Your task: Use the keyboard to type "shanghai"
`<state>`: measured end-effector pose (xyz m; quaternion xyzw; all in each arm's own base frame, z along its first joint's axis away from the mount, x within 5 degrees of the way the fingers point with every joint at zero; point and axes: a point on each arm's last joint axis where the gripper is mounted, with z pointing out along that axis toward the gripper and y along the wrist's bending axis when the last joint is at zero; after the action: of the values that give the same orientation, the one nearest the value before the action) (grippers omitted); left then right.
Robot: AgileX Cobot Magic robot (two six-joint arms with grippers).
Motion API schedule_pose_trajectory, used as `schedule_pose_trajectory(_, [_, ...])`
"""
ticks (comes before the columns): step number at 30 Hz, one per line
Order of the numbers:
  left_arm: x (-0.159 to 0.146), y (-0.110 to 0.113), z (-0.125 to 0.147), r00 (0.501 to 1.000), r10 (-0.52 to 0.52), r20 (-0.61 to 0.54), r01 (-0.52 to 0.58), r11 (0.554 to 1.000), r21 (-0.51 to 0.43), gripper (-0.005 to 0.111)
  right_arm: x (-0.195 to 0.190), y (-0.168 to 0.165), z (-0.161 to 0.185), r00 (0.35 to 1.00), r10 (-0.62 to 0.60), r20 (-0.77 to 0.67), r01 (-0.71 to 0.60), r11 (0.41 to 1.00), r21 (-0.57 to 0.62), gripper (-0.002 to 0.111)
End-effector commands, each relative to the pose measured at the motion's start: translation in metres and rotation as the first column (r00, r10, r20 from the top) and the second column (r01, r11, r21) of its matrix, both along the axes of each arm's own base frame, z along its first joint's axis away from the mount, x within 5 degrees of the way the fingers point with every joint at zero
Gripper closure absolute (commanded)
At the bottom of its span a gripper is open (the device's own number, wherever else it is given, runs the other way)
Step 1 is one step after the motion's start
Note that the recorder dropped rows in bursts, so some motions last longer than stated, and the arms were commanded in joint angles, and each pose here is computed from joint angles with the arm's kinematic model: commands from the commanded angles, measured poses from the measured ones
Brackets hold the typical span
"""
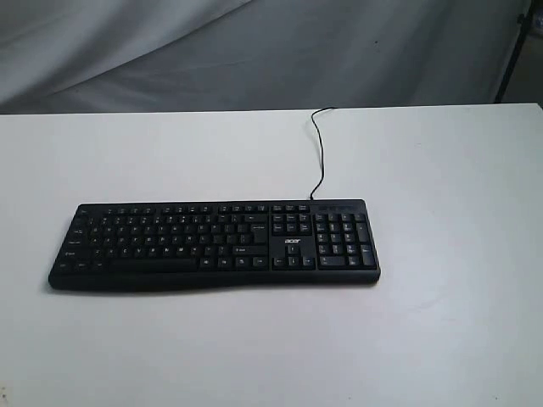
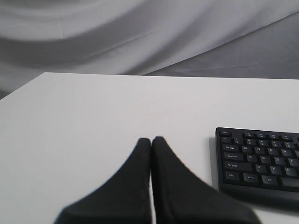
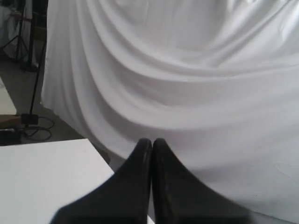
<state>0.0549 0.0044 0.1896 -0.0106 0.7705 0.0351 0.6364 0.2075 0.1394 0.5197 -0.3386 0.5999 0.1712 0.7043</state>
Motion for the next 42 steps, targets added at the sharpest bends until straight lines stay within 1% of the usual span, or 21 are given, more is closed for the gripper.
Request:
schedule_pose_trajectory(1, [0.000, 0.000, -0.001, 1.000, 0.002, 0.011, -0.002, 1.000, -0.002, 0.106, -0.001, -0.007, 0.003, 0.998, -0.060, -0.018, 0.061, 0.997, 0.048, 0.108])
schedule_pose_trajectory(6, [0.000, 0.000, -0.001, 1.000, 0.002, 0.011, -0.002, 1.000, -0.002, 0.106, 0.005, -0.015, 0.000, 0.984, -0.166, -0.063, 0.168, 0.985, 0.036, 0.108])
schedule_pose_trajectory(9, [0.000, 0.000, -0.001, 1.000, 0.002, 0.011, -0.002, 1.000, -0.002, 0.106, 0.007, -0.022, -0.003, 0.968, -0.242, -0.066, 0.241, 0.970, -0.015, 0.108])
schedule_pose_trajectory(14, [0.000, 0.000, -0.001, 1.000, 0.002, 0.011, -0.002, 1.000, -0.002, 0.106, 0.001, -0.046, -0.007, 0.935, -0.337, -0.109, 0.332, 0.941, -0.058, 0.108])
schedule_pose_trajectory(20, [0.000, 0.000, -0.001, 1.000, 0.002, 0.011, -0.002, 1.000, -0.002, 0.106, -0.018, -0.080, -0.029, 0.892, -0.446, -0.066, 0.443, 0.895, -0.060, 0.108])
schedule_pose_trajectory(28, [0.000, 0.000, -0.001, 1.000, 0.002, 0.011, -0.002, 1.000, -0.002, 0.106, -0.054, -0.109, -0.078, 0.847, -0.531, 0.003, 0.532, 0.847, -0.007, 0.108])
schedule_pose_trajectory(37, [0.000, 0.000, -0.001, 1.000, 0.002, 0.011, -0.002, 1.000, -0.002, 0.106, -0.093, -0.126, -0.121, 0.803, -0.596, 0.000, 0.596, 0.803, 0.010, 0.108])
schedule_pose_trajectory(39, [0.000, 0.000, -0.001, 1.000, 0.002, 0.011, -0.002, 1.000, -0.002, 0.106, -0.102, -0.129, -0.129, 0.796, -0.605, -0.026, 0.606, 0.794, 0.045, 0.108])
schedule_pose_trajectory(40, [0.000, 0.000, -0.001, 1.000, 0.002, 0.011, -0.002, 1.000, -0.002, 0.106, -0.110, -0.132, -0.138, 0.787, -0.613, -0.068, 0.617, 0.780, 0.101, 0.108])
schedule_pose_trajectory(42, [0.000, 0.000, -0.001, 1.000, 0.002, 0.011, -0.002, 1.000, -0.002, 0.106, -0.121, -0.134, -0.150, 0.781, -0.617, -0.095, 0.624, 0.769, 0.140, 0.108])
